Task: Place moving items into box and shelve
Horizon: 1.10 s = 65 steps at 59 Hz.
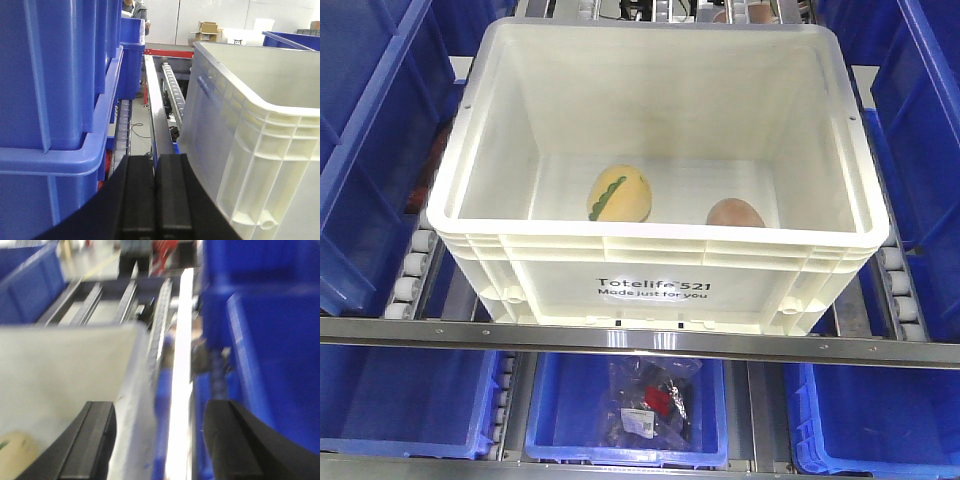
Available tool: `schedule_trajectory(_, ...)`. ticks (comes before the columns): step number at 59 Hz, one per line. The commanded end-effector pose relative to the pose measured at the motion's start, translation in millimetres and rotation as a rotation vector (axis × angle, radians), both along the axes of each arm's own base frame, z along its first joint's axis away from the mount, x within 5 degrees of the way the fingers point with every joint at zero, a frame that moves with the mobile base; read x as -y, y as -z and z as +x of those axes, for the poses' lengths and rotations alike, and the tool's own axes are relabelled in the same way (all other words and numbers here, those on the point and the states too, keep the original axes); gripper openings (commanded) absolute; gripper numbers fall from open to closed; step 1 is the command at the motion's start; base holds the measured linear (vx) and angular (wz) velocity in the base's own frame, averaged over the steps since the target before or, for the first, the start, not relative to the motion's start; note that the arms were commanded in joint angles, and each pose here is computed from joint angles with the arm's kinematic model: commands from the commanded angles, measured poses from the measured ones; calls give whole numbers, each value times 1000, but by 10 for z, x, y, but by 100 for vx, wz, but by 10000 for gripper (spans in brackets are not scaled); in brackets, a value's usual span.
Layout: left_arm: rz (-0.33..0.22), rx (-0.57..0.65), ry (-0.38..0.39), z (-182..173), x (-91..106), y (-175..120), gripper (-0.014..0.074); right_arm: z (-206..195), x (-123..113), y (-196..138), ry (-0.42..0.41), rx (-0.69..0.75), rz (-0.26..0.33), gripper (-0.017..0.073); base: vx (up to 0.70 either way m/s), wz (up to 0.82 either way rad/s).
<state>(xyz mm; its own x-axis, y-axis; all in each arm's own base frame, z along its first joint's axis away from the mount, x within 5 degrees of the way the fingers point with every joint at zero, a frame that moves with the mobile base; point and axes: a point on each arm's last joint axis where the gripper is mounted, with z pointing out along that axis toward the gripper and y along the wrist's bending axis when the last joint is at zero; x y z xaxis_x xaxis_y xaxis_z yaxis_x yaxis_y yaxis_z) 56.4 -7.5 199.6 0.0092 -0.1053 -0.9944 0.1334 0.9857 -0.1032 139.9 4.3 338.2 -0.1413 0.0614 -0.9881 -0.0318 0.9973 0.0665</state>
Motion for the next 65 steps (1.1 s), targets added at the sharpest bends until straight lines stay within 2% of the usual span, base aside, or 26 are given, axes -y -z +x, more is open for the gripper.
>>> schedule_trajectory(1,-28,81,-2,-9,-3,-27,-6,-235,87,-71,75,196,-72,355,0,0)
schedule_trajectory(5,-28,81,-2,-9,-3,-27,-6,-398,108,65,102,237,-157,284,0,0)
schedule_trajectory(11,-28,81,-2,-9,-3,-27,-6,-602,86,305,95,285,-277,153,0,0)
schedule_trajectory(13,-28,81,-2,-9,-3,-27,-6,-658,81,399,95,297,-299,102,0,0)
schedule_trajectory(18,-28,81,-2,-9,-3,-27,-6,-746,75,639,96,310,-289,-15,0,0)
schedule_trajectory(27,-28,81,-2,-9,-3,-27,-6,-814,77,1073,100,296,-197,-12,0,0)
schedule_trajectory(33,-28,81,-2,-9,-3,-27,-6,-826,77,1330,96,239,-188,-10,0,0)
schedule_trajectory(41,-28,81,-2,-9,-3,-27,-6,-843,78,1368,94,199,-210,-9,0,0)
schedule_trajectory(65,-28,81,-2,-9,-3,-27,-6,-842,78,1369,94,197,-208,-9,0,0)
